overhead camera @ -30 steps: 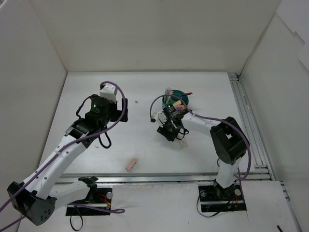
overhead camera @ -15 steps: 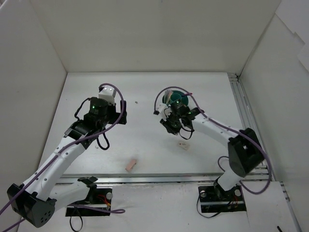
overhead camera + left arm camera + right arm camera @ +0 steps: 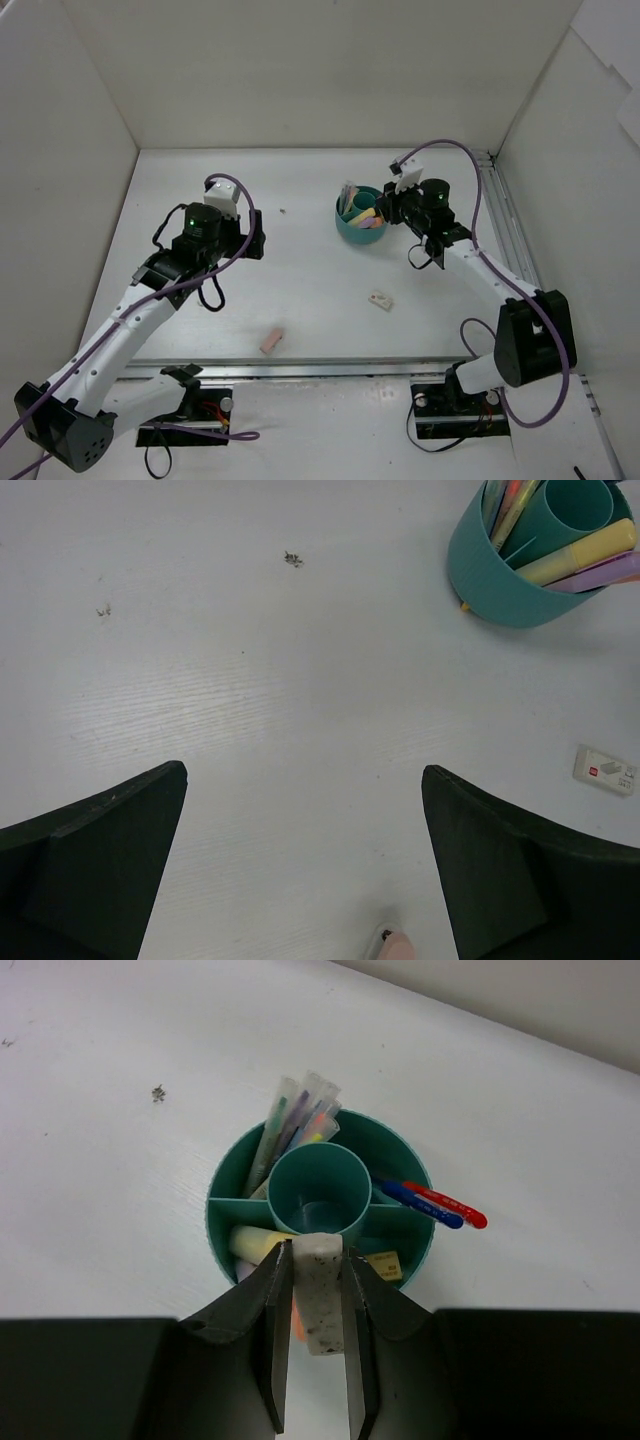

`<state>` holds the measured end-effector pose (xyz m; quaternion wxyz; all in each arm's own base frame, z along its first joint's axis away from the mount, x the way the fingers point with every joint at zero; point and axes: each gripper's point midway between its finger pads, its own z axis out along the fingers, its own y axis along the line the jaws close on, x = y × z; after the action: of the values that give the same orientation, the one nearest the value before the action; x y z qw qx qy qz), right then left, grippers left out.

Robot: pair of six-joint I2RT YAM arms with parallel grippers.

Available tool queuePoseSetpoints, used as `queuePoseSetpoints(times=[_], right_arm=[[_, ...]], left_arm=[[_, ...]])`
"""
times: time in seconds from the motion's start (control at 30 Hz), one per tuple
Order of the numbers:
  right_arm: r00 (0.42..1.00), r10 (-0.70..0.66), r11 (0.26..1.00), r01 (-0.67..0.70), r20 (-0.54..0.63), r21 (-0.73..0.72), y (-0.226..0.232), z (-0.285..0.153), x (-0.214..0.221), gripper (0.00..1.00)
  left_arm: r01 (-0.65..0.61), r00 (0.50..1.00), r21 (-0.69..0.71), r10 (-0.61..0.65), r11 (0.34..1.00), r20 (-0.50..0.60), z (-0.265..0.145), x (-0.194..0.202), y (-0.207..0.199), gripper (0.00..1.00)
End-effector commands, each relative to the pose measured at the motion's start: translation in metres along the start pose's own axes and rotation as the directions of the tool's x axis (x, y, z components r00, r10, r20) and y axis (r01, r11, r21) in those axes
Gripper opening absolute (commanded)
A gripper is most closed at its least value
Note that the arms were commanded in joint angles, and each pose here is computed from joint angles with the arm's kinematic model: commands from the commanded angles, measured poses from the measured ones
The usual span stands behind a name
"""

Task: Sort the stationery into containers
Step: Place the stationery in the storage box.

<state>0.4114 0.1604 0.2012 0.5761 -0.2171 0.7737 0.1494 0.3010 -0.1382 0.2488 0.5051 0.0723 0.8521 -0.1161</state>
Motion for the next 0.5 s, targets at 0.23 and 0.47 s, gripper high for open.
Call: queuePoseSetpoints(times=[0.23,0.47], right_arm=[[0.969,0.089,0.996,-0.082,0.232,-0.04,-0.03,0.031,-0.05,0.0],[0.97,0.095,0.995,-0.095,0.222,-0.01,-0.045,0.042,-0.036,0.0]], left_arm=[[0.05,0.999,0.029,-0.05,0.998,0.008,0.005,-0.004,-0.007,1.0],[0.064,0.997,0.027,-0.063,0.998,-0.041,0.005,0.008,-0.008,1.0]])
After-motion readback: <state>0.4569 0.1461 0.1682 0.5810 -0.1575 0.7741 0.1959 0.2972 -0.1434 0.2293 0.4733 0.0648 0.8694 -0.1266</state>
